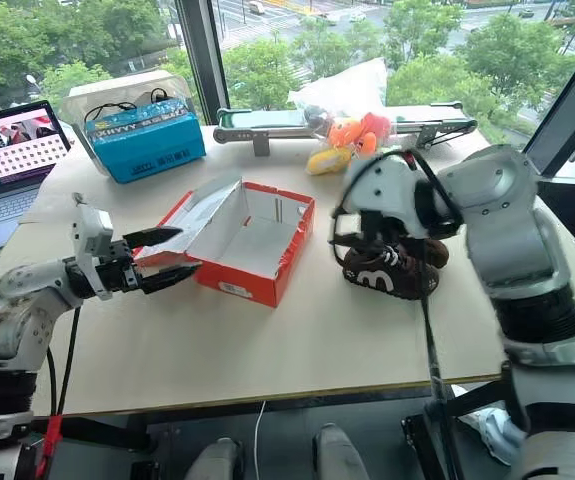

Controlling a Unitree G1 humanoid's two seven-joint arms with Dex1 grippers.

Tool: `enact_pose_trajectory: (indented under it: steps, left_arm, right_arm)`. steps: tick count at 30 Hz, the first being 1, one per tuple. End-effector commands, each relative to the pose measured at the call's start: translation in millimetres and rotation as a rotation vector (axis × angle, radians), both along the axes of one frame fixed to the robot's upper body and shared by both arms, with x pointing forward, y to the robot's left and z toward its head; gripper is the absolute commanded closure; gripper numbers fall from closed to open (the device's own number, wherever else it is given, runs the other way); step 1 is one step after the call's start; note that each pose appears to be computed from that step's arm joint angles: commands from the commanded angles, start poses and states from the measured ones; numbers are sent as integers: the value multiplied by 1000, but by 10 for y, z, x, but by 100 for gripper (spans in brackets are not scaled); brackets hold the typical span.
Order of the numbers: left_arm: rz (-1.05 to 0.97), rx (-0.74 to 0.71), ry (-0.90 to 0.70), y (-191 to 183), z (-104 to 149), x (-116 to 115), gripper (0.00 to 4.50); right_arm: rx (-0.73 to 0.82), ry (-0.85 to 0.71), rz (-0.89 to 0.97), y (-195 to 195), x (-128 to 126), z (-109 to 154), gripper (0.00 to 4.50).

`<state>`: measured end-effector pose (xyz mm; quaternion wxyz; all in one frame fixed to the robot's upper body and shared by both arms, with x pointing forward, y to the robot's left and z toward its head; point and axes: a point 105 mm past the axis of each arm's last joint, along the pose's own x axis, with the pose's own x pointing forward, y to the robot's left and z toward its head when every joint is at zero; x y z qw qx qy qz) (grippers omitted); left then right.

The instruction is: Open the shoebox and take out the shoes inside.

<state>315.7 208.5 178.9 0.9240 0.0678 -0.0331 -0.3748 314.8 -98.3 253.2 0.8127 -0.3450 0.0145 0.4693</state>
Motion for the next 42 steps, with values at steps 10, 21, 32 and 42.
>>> enact_pose_trajectory:
  steps: [10,21,32,42]
  left_arm:
    - [538,-103,90,619,-431,-128,0]
    - [730,-166,91,681,-726,6,0]
    - [777,-159,83,580,-827,101,0]
    - [727,-192,67,482,-791,123,0]
  right_arm:
    - [148,188,-693,-479,-278,-1083,220]
    - [288,72,-942,-537,-67,-1494,220]
    - [380,43,-1068,-770,76,-1599,220]
    - [361,45,-1070,-774,50,-1655,220]
